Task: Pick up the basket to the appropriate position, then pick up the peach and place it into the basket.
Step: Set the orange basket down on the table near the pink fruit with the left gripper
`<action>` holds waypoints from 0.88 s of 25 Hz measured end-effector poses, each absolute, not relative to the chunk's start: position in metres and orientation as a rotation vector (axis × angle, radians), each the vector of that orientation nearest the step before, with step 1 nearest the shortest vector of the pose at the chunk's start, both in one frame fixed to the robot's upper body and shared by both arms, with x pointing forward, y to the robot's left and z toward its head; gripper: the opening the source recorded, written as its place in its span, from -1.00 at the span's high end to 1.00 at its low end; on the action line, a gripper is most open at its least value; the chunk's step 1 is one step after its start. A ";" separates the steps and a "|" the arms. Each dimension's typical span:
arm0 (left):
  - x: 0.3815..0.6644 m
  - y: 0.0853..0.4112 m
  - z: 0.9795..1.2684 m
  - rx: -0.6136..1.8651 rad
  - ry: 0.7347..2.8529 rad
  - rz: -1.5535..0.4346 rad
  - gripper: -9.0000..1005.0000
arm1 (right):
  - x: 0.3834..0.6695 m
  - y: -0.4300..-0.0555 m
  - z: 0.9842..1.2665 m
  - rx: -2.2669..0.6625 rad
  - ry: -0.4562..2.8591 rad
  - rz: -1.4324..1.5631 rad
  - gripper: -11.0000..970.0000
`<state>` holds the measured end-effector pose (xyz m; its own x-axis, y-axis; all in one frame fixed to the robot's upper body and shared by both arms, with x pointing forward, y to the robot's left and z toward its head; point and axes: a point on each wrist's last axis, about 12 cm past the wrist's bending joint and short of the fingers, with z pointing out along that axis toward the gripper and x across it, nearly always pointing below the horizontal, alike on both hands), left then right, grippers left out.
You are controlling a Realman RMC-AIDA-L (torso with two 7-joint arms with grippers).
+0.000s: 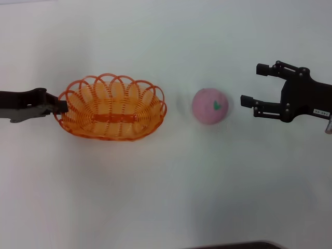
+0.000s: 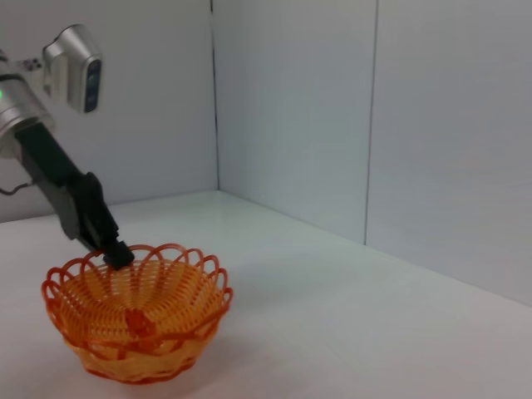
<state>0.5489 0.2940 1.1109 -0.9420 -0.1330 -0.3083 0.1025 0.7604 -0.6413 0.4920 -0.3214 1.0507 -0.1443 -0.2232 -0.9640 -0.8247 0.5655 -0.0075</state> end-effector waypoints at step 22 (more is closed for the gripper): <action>0.538 0.286 1.090 -0.135 2.592 -0.991 0.90 | 0.491 -0.322 1.049 -0.872 1.685 0.660 -0.83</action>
